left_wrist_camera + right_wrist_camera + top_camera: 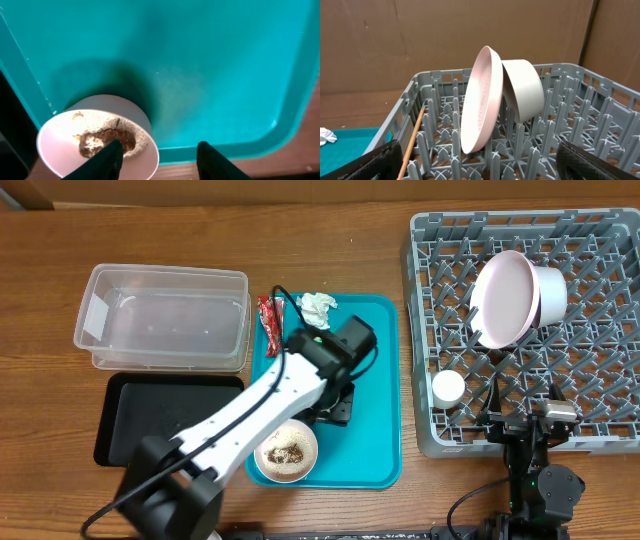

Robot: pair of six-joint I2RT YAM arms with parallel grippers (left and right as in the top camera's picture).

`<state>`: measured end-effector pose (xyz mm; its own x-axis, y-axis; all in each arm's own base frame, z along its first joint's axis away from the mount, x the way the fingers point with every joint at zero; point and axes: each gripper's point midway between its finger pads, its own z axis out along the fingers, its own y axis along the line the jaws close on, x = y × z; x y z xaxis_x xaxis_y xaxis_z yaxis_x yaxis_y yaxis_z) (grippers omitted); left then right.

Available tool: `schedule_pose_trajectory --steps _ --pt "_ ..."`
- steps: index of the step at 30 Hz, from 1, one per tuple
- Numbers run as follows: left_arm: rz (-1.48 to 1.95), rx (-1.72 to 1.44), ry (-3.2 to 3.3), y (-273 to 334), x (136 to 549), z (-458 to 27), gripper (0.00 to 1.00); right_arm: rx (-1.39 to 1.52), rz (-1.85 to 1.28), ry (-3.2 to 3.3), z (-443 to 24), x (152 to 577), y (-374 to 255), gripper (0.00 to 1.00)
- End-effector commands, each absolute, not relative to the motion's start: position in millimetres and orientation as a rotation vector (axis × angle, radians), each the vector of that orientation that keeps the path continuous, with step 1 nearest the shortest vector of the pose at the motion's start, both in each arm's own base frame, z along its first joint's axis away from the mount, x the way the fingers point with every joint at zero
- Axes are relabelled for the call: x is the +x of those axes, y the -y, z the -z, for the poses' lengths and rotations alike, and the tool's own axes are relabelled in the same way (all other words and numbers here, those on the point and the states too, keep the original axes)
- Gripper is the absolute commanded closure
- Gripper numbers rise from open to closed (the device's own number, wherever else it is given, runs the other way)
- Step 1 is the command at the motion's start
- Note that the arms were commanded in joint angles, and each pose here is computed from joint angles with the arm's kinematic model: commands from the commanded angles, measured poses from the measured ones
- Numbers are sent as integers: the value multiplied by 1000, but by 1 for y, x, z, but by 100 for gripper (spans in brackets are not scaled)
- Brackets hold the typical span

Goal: Sort waste into correct bins and load items into the dishwasher
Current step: 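Reach the left gripper to the pink bowl and grasp its rim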

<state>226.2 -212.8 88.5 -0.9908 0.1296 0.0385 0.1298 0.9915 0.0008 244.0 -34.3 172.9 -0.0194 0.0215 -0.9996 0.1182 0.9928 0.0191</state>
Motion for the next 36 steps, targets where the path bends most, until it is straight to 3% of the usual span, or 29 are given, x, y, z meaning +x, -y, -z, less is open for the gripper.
schedule_pose_trajectory --steps 1,4,8,13,16,19,24,36 --pt "114 -152 3056 215 215 -70 50 111 81 -1587 -171 244 35 0" --pt "217 -224 3001 217 202 -54 50 111 80 -1587 -171 244 35 0" --pt "321 -272 2973 216 196 -39 63 110 80 -1587 -171 244 35 0" --pt "366 -250 2965 212 198 -34 66 111 80 -1587 -171 244 35 0" --pt "366 -254 2977 212 200 -36 78 111 80 -1587 -171 244 35 0" --pt "395 -246 2997 209 203 -48 76 110 80 -1587 -171 244 35 0" --pt "399 -139 3025 203 200 -71 53 110 80 -1587 -171 244 35 0" --pt "488 -37 2953 177 177 -38 52 110 80 -1587 -171 244 35 0"
